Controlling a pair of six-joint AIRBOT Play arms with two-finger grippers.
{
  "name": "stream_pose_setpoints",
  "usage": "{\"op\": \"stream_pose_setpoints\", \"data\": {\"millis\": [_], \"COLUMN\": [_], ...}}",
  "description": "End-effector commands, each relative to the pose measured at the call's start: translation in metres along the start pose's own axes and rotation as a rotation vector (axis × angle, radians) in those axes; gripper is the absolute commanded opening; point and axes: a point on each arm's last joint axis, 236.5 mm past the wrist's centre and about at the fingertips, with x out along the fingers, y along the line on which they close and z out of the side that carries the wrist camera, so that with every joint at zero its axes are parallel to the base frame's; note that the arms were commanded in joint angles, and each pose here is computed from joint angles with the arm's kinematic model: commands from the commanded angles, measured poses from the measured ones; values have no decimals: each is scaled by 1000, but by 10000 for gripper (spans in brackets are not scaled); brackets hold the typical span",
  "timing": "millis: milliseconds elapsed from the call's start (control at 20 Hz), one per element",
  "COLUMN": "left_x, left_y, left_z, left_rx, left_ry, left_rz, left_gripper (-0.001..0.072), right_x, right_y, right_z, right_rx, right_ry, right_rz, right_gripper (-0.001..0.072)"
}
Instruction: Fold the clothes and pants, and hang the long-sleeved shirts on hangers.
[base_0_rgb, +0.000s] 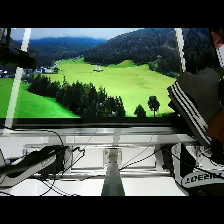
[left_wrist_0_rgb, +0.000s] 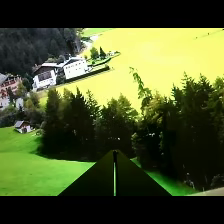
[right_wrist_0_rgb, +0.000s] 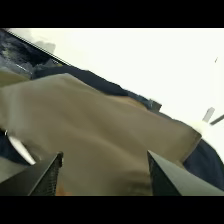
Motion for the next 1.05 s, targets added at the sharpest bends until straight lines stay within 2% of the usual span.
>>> {"op": "stream_pose_setpoints", "data": {"millis": [0,150,300,400,500,600,700,850,1000], "left_x": [0,0,0,0,0,0,0,0,0], "left_y": [1,1,1,1,1,1,1,1,1], "left_z": [0,0,0,0,0,0,0,0,0], "left_rx": [0,-1,-1,-1,0,-1,-1,-1,-1], "left_ry": [-1,-1,-1,-1,-1,-1,-1,-1,-1], "left_rz": [2,2,2,2,2,2,2,2,2], "left_gripper": [11,11,11,11,11,12,11,11,11], "right_x": [2,-3,-26,-47,-59,-47,-23,3,4], "right_y": [32,115,169,191,201,191,165,117,116], "right_z": [-18,-52,-95,-116,-130,-130,-111,-72,-69], "right_rx": [27,-196,-464,-635,-765,-854,-824,-669,-663], "right_ry": [61,152,216,215,201,179,153,99,84], "right_rz": [149,485,706,813,853,751,539,241,234], "right_gripper": [576,337,93,14,13,12,12,12,14]}}
